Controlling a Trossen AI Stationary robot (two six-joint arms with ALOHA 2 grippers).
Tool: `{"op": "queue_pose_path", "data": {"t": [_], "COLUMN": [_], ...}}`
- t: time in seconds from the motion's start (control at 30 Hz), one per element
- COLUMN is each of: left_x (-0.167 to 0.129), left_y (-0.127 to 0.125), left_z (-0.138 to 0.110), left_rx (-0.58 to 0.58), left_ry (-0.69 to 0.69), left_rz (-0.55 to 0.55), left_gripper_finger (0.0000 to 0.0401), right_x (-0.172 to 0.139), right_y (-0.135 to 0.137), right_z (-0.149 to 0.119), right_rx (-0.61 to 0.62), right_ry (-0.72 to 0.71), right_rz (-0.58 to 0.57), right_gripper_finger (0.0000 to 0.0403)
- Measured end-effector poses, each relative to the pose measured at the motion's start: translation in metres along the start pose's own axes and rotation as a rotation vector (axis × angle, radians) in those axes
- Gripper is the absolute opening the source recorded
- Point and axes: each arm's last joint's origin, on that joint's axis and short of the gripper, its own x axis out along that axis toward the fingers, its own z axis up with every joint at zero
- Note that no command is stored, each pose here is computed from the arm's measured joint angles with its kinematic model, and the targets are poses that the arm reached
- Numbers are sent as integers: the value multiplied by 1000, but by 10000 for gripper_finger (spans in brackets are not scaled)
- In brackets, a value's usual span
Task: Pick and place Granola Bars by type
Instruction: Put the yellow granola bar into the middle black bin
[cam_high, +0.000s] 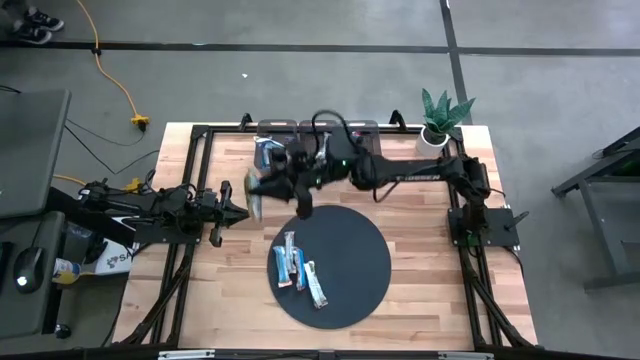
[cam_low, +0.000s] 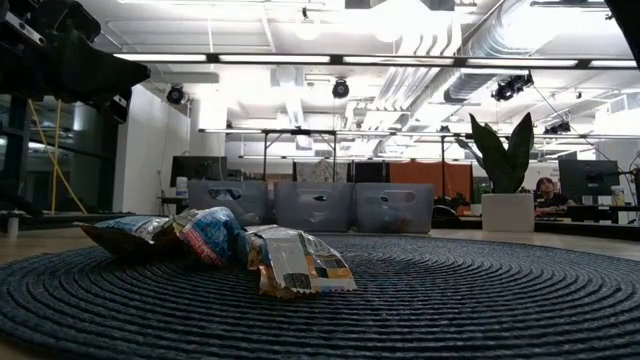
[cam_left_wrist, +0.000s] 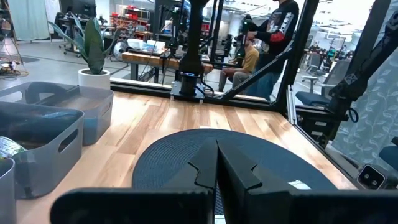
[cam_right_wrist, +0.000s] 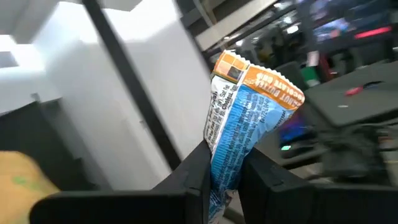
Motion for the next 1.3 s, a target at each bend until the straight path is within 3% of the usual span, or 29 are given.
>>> {"op": "queue_pose_path", "data": {"t": [0.3, 0.47, 0.7, 1.0, 1.3], "left_x": [0, 0, 0, 0, 0], "left_y": [0, 0, 0, 0, 0], "left_z": [0, 0, 0, 0, 0], "left_rx": [0, 0, 0, 0, 0], "left_ry": [0, 0, 0, 0, 0], "left_rz": [0, 0, 0, 0, -1], "left_gripper_finger": [1, 1, 1, 1, 1], "right_x": [-38, -64, -107, -155, -173], "right_y": [-52, -89, -133, -162, -180], "right_z": [38, 47, 46, 46, 23], "right_rx": [-12, 45, 157, 152, 122], "right_ry": [-4, 53, 160, 289, 363], "right_rz": [-192, -369, -732, -1101, -1230], "right_gripper_finger": [46, 44, 46, 48, 45]}}
